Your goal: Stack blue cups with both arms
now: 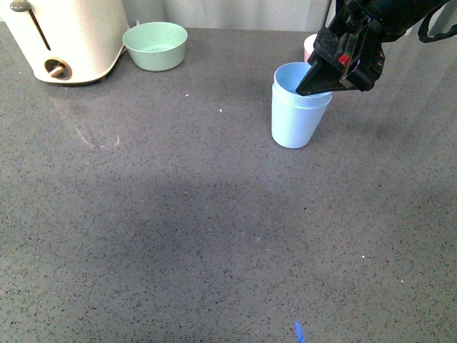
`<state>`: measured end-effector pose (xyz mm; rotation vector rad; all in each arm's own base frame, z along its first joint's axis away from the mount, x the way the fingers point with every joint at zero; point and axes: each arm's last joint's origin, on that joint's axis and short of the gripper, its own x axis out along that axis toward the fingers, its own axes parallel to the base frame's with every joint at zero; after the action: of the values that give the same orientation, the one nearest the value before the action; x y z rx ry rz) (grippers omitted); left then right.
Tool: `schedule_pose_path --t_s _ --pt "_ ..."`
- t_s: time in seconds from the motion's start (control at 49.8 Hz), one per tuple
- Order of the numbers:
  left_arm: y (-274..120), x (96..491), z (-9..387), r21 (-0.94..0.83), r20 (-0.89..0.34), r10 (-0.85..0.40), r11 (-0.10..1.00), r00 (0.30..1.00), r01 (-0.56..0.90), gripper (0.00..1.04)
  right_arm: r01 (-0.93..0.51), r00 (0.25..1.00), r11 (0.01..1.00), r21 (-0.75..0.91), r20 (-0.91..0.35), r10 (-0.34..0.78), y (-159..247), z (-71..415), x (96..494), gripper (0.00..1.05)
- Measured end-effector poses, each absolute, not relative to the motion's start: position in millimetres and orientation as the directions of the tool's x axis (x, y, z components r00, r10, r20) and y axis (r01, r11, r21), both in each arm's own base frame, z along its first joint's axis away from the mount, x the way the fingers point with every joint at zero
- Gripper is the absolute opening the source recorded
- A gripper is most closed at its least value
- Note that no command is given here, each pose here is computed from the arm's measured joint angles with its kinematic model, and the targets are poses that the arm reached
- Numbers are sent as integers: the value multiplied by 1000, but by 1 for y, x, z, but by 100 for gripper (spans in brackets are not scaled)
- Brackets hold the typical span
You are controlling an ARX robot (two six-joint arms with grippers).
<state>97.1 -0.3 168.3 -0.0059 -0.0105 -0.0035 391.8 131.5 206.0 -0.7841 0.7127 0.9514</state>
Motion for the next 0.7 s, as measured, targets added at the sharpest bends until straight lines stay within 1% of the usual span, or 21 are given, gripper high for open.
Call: schedule_pose_path --t_s 0.08,0.1,0.141,0.181,0.201,0.241,0.261,0.342,0.422,0.462,0.603,0.623,0.643,0.683,0.703 --pt "0 97 168 -6 10 -3 1000 1000 3 96 -887 422 382 -260 -794 439 128 210 393 63" --pt "0 97 168 -6 10 -3 1000 1000 3 96 -882 431 395 -258 -782 450 126 213 394 68" --pt "0 97 168 -6 10 -3 1000 1000 3 96 -868 456 421 -263 -758 466 121 220 395 75" --pt "0 97 168 -6 10 -3 1000 1000 3 96 -850 490 451 -274 -726 483 115 229 396 82" --pt "0 97 168 -6 10 -3 1000 1000 3 96 -832 520 479 -280 -696 496 108 238 395 87" --pt "0 97 168 -6 10 -3 1000 1000 3 96 -804 561 524 -280 -649 514 98 250 392 94" --pt "0 97 168 -6 10 -3 1000 1000 3 96 -777 598 561 -286 -613 516 90 259 388 97" --pt "0 97 168 -6 10 -3 1000 1000 3 96 -705 688 648 -289 -502 524 69 283 371 95" --pt "0 97 168 -6 10 -3 1000 1000 3 96 -573 807 760 -306 -374 457 46 303 339 96" --pt "0 97 168 -6 10 -3 1000 1000 3 96 -514 847 802 -303 -326 420 38 307 322 96" --pt "0 97 168 -6 10 -3 1000 1000 3 96 -482 866 834 -270 -293 406 34 313 307 96" --pt "0 97 168 -6 10 -3 1000 1000 3 96 -439 888 860 -262 -274 370 35 311 307 93" --pt "0 97 168 -6 10 -3 1000 1000 3 96 -324 938 909 -262 -214 273 35 307 306 88" --pt "0 97 168 -6 10 -3 1000 1000 3 96 -156 984 966 -208 -122 133 33 295 301 80" --pt "0 97 168 -6 10 -3 1000 1000 3 96 -107 991 978 -179 -93 92 31 290 297 76"
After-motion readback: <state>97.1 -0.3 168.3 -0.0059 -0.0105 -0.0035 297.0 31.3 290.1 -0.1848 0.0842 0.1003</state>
